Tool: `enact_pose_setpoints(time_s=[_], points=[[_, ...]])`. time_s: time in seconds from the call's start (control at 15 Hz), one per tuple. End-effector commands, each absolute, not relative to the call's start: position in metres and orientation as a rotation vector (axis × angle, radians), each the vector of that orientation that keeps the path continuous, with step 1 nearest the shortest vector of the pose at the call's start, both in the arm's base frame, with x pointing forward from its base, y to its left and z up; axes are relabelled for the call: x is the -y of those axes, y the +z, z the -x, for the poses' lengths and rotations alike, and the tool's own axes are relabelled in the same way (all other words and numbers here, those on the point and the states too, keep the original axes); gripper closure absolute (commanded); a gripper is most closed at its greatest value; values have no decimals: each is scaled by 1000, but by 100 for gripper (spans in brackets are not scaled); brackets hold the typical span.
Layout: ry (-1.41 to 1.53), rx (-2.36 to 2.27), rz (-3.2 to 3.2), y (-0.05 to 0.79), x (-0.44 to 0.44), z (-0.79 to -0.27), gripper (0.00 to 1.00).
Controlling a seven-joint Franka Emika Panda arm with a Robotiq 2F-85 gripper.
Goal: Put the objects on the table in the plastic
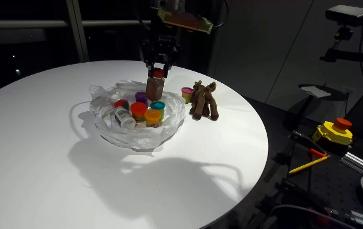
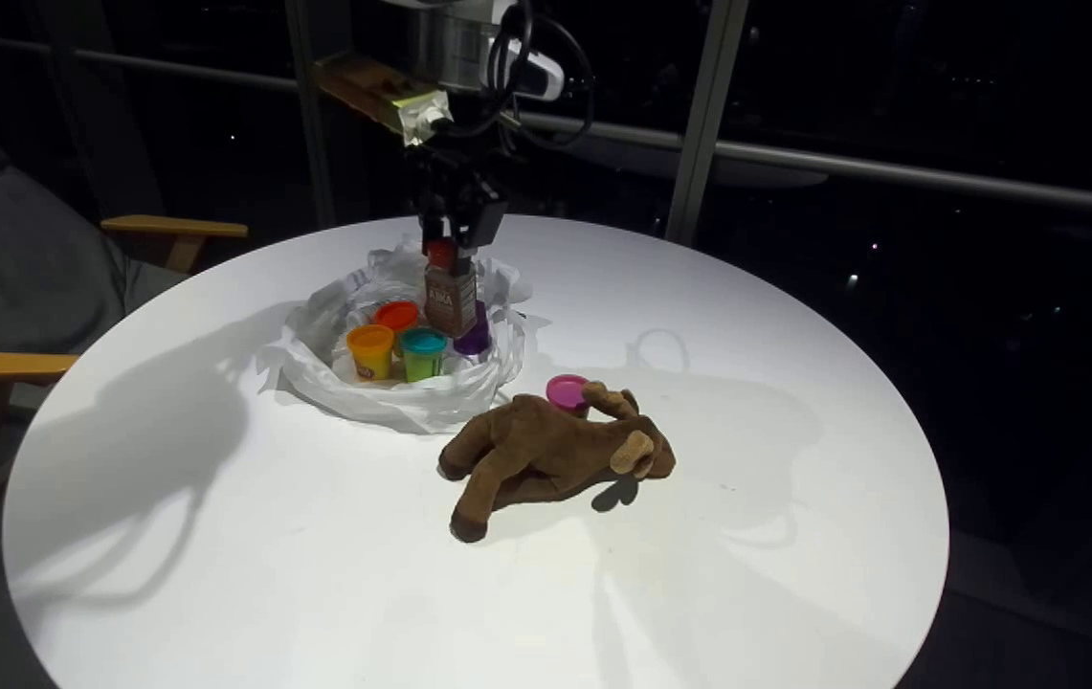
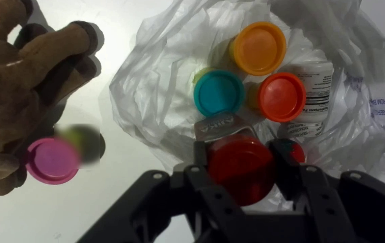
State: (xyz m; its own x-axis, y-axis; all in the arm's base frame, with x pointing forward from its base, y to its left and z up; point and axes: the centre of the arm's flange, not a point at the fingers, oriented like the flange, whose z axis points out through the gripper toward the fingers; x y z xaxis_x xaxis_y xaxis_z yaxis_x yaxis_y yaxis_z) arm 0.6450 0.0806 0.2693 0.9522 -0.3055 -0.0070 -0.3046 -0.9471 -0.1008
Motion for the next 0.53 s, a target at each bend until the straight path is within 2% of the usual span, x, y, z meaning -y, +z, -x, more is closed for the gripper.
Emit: enact_pose_setpoints(time_s=[0.0, 0.47], points=[[-62, -415, 2971, 274, -75, -648, 76], [-56, -410, 2954, 268, -56, -653, 76]])
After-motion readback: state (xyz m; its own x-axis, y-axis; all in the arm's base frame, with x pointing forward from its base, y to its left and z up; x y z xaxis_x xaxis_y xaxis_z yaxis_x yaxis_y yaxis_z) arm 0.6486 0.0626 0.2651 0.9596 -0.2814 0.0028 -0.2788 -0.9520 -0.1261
